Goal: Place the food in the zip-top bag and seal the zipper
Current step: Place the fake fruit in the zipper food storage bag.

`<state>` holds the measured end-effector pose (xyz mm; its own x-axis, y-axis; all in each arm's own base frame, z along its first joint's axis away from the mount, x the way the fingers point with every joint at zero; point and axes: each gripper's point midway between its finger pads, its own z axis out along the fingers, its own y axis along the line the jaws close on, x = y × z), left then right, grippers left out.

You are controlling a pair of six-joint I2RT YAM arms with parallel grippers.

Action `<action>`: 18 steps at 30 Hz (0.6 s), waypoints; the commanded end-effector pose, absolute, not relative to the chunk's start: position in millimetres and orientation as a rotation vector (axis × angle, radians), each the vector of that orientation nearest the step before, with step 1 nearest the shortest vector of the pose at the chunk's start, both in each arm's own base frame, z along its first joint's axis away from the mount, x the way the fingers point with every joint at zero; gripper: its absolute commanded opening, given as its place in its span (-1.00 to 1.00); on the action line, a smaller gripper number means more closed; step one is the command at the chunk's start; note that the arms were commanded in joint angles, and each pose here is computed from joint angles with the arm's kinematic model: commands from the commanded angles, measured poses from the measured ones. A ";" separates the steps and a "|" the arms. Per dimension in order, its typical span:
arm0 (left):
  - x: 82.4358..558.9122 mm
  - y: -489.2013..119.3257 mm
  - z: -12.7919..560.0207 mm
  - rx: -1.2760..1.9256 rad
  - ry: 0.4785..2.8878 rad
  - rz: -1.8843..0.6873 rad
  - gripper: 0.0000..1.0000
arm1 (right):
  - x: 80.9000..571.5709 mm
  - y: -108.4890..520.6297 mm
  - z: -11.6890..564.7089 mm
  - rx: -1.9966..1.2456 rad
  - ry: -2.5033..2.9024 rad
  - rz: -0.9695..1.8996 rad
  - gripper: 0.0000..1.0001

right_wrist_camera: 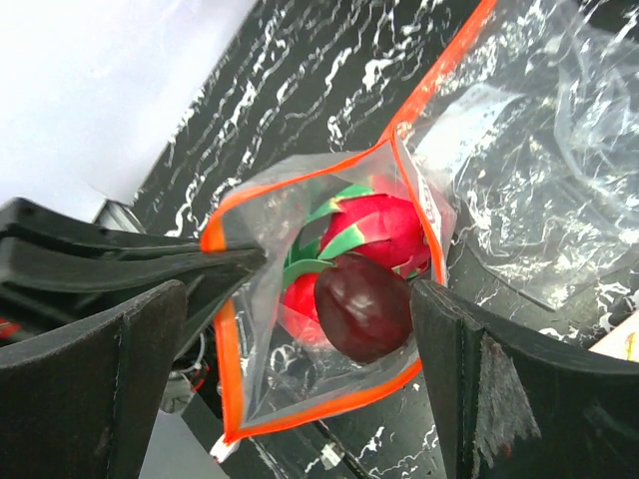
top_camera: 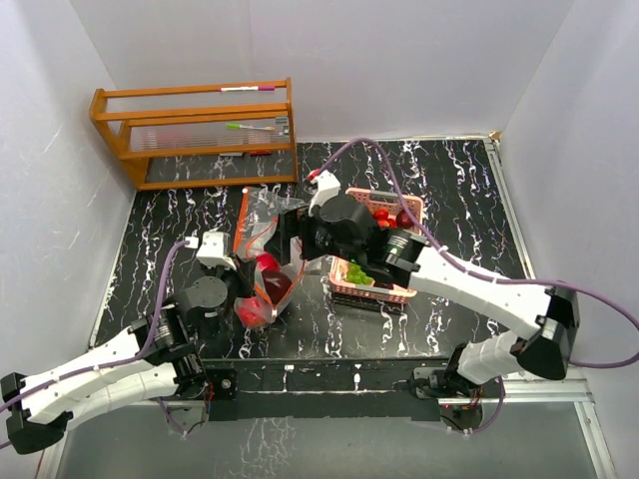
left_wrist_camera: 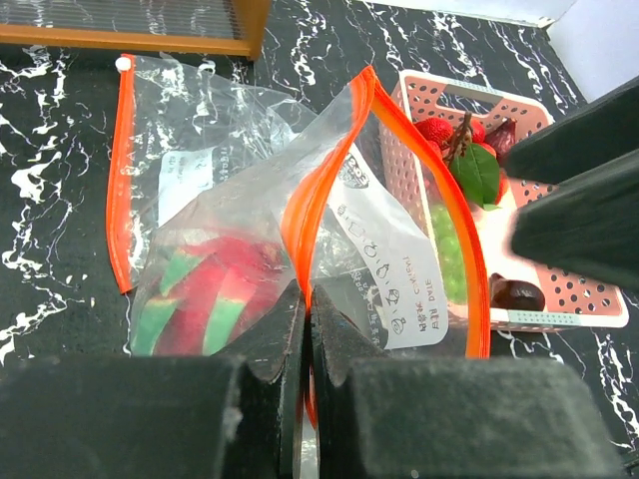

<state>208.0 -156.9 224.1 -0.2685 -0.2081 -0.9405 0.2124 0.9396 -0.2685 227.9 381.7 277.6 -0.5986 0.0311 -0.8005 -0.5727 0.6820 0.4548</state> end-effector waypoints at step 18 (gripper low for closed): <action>207.6 -176.1 258.3 0.021 1.746 -0.524 -1.00 | 273.2 352.3 242.0 -0.286 2.083 0.671 0.80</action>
